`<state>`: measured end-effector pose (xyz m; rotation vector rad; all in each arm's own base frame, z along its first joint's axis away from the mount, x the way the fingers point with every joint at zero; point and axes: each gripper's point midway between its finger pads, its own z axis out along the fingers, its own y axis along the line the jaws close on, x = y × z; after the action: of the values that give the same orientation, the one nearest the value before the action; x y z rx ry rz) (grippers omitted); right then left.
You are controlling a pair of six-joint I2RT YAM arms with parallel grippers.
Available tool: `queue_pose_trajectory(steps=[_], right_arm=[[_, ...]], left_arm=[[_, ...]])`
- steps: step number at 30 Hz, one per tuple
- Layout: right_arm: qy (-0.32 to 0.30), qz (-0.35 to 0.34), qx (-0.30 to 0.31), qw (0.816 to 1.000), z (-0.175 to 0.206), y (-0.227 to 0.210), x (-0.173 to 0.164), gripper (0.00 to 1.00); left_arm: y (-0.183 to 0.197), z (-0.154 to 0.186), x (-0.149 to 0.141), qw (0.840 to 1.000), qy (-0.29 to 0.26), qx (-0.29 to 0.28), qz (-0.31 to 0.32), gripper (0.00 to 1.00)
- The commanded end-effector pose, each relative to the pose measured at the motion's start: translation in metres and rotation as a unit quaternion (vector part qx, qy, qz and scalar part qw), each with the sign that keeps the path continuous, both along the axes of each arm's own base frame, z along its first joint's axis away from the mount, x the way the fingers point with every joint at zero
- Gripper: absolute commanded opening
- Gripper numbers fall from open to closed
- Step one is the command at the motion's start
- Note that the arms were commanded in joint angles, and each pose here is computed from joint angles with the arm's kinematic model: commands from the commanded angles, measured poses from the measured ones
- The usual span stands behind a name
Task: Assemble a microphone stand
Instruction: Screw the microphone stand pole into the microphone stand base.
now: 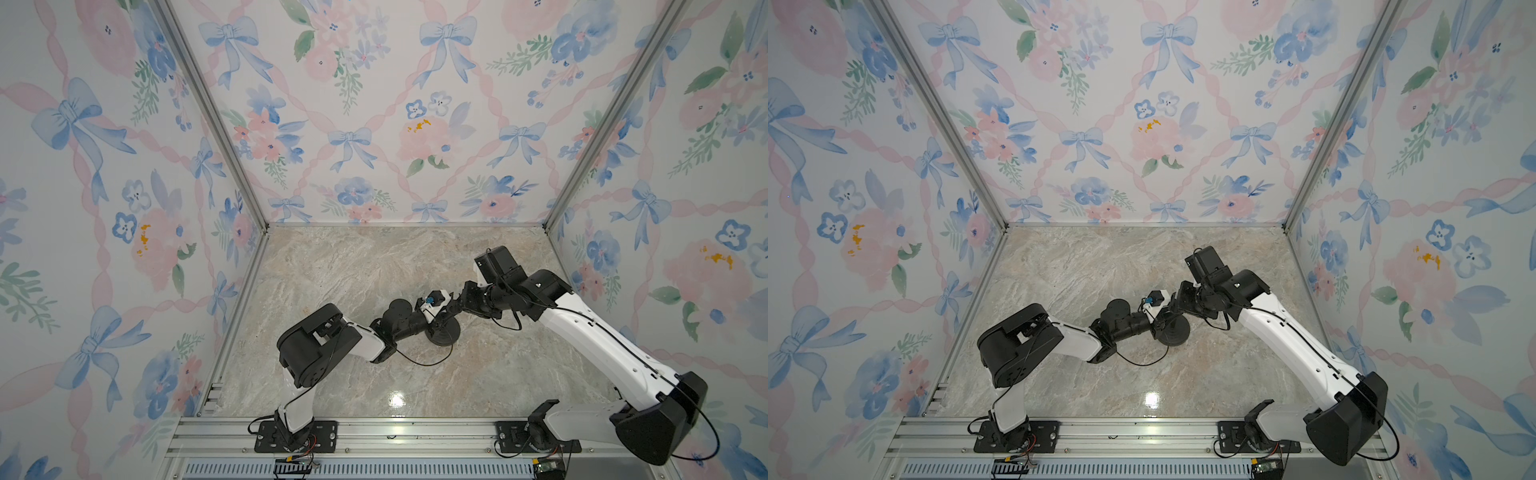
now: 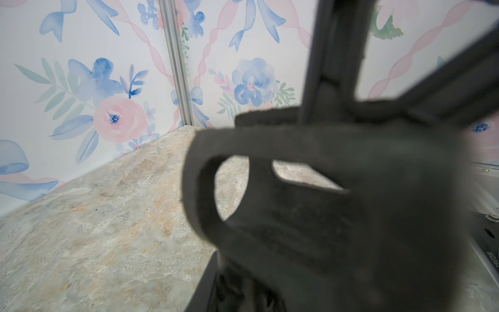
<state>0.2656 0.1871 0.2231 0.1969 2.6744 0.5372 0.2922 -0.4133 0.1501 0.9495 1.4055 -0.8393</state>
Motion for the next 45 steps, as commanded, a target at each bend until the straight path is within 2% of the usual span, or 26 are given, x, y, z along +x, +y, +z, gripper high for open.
queue_pose_trajectory(steps=[1,2,3,5,6,8,9,10,11,12,14,15,19,22,30,31,33,37,39,43,45], right_arm=[[-0.067,0.038,-0.021,0.997,0.041,-0.022,-0.006,0.33],[-0.084,0.048,-0.025,0.995,0.049,-0.025,-0.004,0.34],[-0.110,0.087,-0.024,0.990,0.058,-0.023,-0.003,0.35],[-0.170,0.179,-0.048,0.968,0.068,-0.017,-0.001,0.39],[-0.203,0.235,-0.060,0.949,0.070,-0.012,-0.001,0.39],[-0.280,0.404,-0.074,0.868,0.071,0.009,-0.017,0.40],[-0.316,0.486,-0.093,0.810,0.066,0.016,-0.028,0.42],[-0.344,0.538,-0.120,0.760,0.061,0.017,-0.032,0.44],[-0.361,0.561,-0.137,0.732,0.059,0.018,-0.030,0.43],[-0.376,0.594,-0.144,0.697,0.059,0.019,-0.031,0.44],[-0.383,0.686,-0.134,0.604,0.052,0.021,-0.049,0.51],[-0.370,0.720,-0.129,0.573,0.044,0.019,-0.056,0.53],[-0.319,0.776,-0.138,0.526,0.021,0.007,-0.051,0.54],[-0.316,0.788,-0.137,0.510,0.017,0.007,-0.045,0.57],[-0.329,0.798,-0.193,0.466,0.004,0.011,-0.010,0.59],[-0.325,0.800,-0.193,0.466,0.003,0.014,-0.009,0.60],[-0.294,0.820,-0.191,0.452,-0.001,0.014,-0.011,0.59],[-0.268,0.834,-0.188,0.443,-0.008,0.019,-0.007,0.54],[-0.256,0.837,-0.193,0.444,-0.013,0.017,-0.004,0.50],[-0.244,0.837,-0.199,0.449,-0.016,0.013,-0.002,0.35],[-0.247,0.834,-0.201,0.450,-0.014,0.013,-0.002,0.34]], left_arm=[[0.006,0.008,0.006,1.000,-0.024,-0.006,0.013,0.01],[0.007,0.009,0.007,1.000,-0.023,-0.008,0.013,0.01],[0.007,0.008,0.007,1.000,-0.021,-0.008,0.013,0.01],[0.008,0.008,0.007,1.000,-0.018,-0.009,0.010,0.02],[0.008,0.008,0.008,1.000,-0.017,-0.010,0.010,0.02],[0.008,0.007,0.007,1.000,-0.016,-0.011,0.005,0.02],[0.008,0.007,0.005,1.000,-0.016,-0.011,0.002,0.02],[0.008,0.006,0.004,1.000,-0.015,-0.010,-0.002,0.02],[0.008,0.004,0.004,1.000,-0.013,-0.010,-0.004,0.02],[0.008,0.003,0.003,1.000,-0.011,-0.010,-0.007,0.02],[0.009,0.000,0.001,1.000,-0.008,-0.008,-0.013,0.02],[0.009,0.000,0.001,1.000,-0.008,-0.008,-0.014,0.02],[0.011,-0.004,0.000,1.000,-0.005,-0.005,-0.018,0.03],[0.011,-0.006,0.002,1.000,-0.001,-0.004,-0.017,0.03],[0.011,-0.011,0.005,1.000,0.006,-0.004,-0.025,0.04],[0.011,-0.011,0.006,1.000,0.007,-0.005,-0.025,0.04],[0.011,-0.012,0.007,1.000,0.009,-0.004,-0.025,0.04],[0.011,-0.012,0.009,1.000,0.010,-0.006,-0.025,0.05],[0.011,-0.011,0.010,1.000,0.010,-0.007,-0.025,0.05],[0.013,-0.010,0.012,1.000,0.011,-0.008,-0.022,0.06],[0.013,-0.012,0.012,1.000,0.013,-0.007,-0.022,0.06]])
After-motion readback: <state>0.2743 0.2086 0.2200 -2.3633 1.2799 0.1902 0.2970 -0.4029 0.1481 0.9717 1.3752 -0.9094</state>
